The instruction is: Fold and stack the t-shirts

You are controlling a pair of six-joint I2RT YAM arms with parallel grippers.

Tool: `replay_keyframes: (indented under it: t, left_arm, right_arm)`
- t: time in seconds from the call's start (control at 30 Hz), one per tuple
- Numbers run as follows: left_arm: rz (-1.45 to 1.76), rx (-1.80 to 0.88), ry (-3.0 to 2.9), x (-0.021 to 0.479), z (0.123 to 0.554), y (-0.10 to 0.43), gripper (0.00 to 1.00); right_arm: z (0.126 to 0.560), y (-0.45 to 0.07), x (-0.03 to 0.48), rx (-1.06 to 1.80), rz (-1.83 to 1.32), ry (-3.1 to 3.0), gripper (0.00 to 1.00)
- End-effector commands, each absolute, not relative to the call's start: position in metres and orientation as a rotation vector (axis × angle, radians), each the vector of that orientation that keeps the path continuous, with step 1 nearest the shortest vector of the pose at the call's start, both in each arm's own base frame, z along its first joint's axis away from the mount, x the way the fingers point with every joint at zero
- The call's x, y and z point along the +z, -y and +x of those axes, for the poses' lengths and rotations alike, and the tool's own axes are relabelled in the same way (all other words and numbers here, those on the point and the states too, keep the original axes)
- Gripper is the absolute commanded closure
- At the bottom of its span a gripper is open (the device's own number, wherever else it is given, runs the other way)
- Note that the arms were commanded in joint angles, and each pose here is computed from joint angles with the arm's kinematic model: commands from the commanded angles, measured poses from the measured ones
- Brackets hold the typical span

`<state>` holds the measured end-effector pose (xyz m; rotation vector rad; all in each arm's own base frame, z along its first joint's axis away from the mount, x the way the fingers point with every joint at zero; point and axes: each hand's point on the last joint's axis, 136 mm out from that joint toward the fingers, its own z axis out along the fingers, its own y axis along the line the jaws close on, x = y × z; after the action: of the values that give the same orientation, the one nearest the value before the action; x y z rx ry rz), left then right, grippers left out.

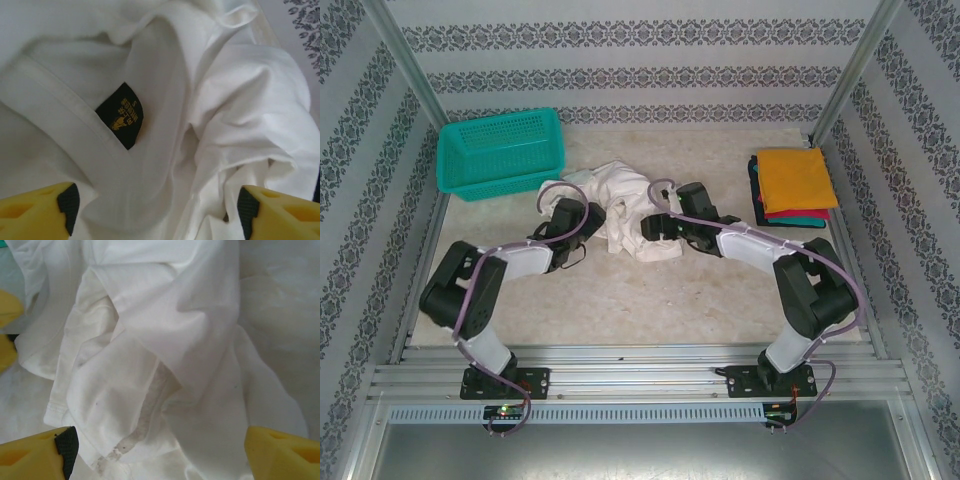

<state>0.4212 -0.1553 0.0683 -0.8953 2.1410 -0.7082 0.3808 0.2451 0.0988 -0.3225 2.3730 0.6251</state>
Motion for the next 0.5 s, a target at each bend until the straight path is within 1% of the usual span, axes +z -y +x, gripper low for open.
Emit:
replay_keyframes:
  t: [0.0, 0.07, 0.23, 0.3, 0.33, 0.4, 0.43, 0.47]
  left_arm:
    - [-1.129, -1.004, -1.98, 0.072, 0.439, 0.176, 0.21]
    - [-1.186, -1.063, -1.96, 0.062, 0.442, 0.182, 0.26]
    - [-1.225, -1.131, -1.927, 0.052, 0.443, 0.189, 0.48]
    - [-1.217, -1.114, -1.938, 0.051, 0.44, 0.188, 0.72]
    - [-1.214, -1.104, -1.946, 0.051, 0.439, 0.188, 0.82]
    - [-1.202, -1.083, -1.955, 0.051, 0.436, 0.185, 0.95]
    - [-1.195, -1.076, -1.958, 0.053, 0.435, 0.185, 0.99]
    - [-1.192, -1.064, -1.957, 0.054, 0.434, 0.183, 1.0]
  right_arm:
    - [0.386, -0.25, 0.105, 0.623, -0.271, -2.37, 0.15]
    - [0.385, -0.25, 0.103, 0.624, -0.27, -2.376, 0.15]
    - [0.385, -0.25, 0.098, 0.62, -0.271, -2.391, 0.18]
    - [0.39, -0.249, 0.096, 0.61, -0.257, -2.393, 0.24]
    - [0.392, -0.25, 0.095, 0.611, -0.251, -2.395, 0.28]
    - [0.398, -0.255, 0.094, 0.63, -0.247, -2.401, 0.37]
    - [0.4, -0.258, 0.092, 0.639, -0.247, -2.408, 0.39]
    - [0.403, -0.261, 0.089, 0.646, -0.249, -2.417, 0.42]
